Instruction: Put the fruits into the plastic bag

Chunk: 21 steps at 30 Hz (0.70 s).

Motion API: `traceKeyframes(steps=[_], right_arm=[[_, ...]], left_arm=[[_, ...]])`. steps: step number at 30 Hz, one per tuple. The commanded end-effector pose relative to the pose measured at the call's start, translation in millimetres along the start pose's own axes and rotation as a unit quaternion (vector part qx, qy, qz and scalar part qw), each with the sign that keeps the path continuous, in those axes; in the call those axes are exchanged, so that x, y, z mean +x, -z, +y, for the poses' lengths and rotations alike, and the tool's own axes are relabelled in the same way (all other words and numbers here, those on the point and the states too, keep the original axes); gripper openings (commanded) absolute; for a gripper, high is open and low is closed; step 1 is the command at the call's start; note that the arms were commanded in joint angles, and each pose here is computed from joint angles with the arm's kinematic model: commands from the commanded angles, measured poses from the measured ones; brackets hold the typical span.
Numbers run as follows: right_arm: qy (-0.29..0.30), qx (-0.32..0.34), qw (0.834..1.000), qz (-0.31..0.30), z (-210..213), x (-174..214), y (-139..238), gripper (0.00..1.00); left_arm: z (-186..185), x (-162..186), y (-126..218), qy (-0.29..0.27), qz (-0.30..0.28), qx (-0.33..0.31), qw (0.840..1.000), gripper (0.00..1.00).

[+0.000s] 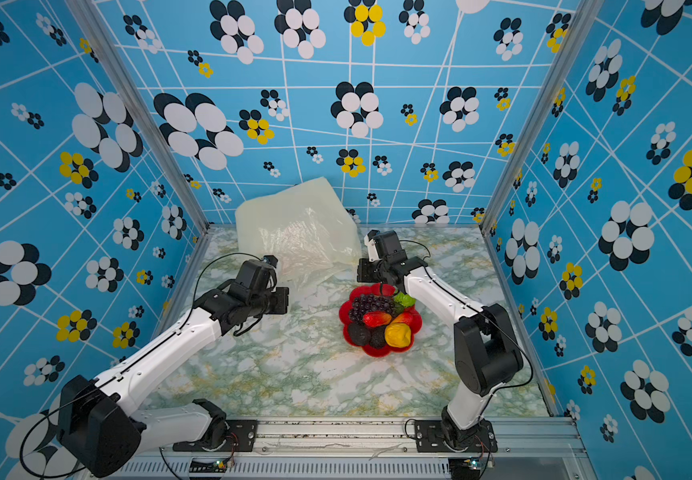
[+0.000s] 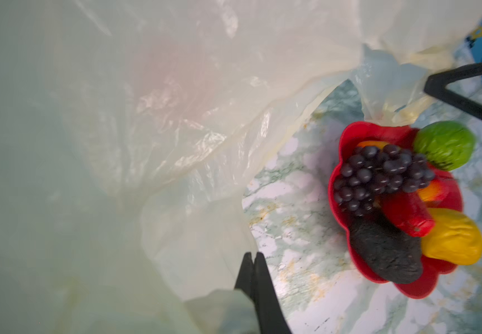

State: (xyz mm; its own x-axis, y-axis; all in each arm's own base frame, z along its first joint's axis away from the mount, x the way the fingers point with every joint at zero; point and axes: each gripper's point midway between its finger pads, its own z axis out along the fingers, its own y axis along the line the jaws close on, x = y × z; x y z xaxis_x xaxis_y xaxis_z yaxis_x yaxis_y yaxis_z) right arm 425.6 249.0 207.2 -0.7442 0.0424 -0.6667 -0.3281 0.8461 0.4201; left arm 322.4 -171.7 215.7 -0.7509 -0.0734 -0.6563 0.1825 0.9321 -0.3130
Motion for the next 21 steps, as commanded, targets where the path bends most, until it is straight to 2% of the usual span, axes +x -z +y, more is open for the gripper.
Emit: traceKeyframes(steps=[1,14,15,18,21], right_arm=[[0.028,-0.032,0.997,-0.062,31.2,-49.2,38.2,0.0],[0.002,-0.012,0.998,-0.061,-1.3,-63.5,33.8,0.0],[-0.001,-0.007,0.998,-0.061,-5.9,-66.1,34.6,0.03],[-0.015,0.011,0.998,-0.053,-22.0,-69.4,37.7,0.44],[-0.024,0.064,0.996,-0.058,-35.2,-79.8,60.0,0.64]], left_arm=[[-20.9,-27.6,18.1,0.018,-0.024,0.047,0.998,0.0],[-38.4,-19.8,2.8,0.04,0.034,0.088,0.995,0.0],[-39.7,-20.5,3.3,0.042,0.034,0.09,0.994,0.0],[-44.3,-21.6,2.5,0.051,0.037,0.102,0.993,0.0],[-48.9,-21.4,-2.3,0.061,0.044,0.114,0.991,0.0]])
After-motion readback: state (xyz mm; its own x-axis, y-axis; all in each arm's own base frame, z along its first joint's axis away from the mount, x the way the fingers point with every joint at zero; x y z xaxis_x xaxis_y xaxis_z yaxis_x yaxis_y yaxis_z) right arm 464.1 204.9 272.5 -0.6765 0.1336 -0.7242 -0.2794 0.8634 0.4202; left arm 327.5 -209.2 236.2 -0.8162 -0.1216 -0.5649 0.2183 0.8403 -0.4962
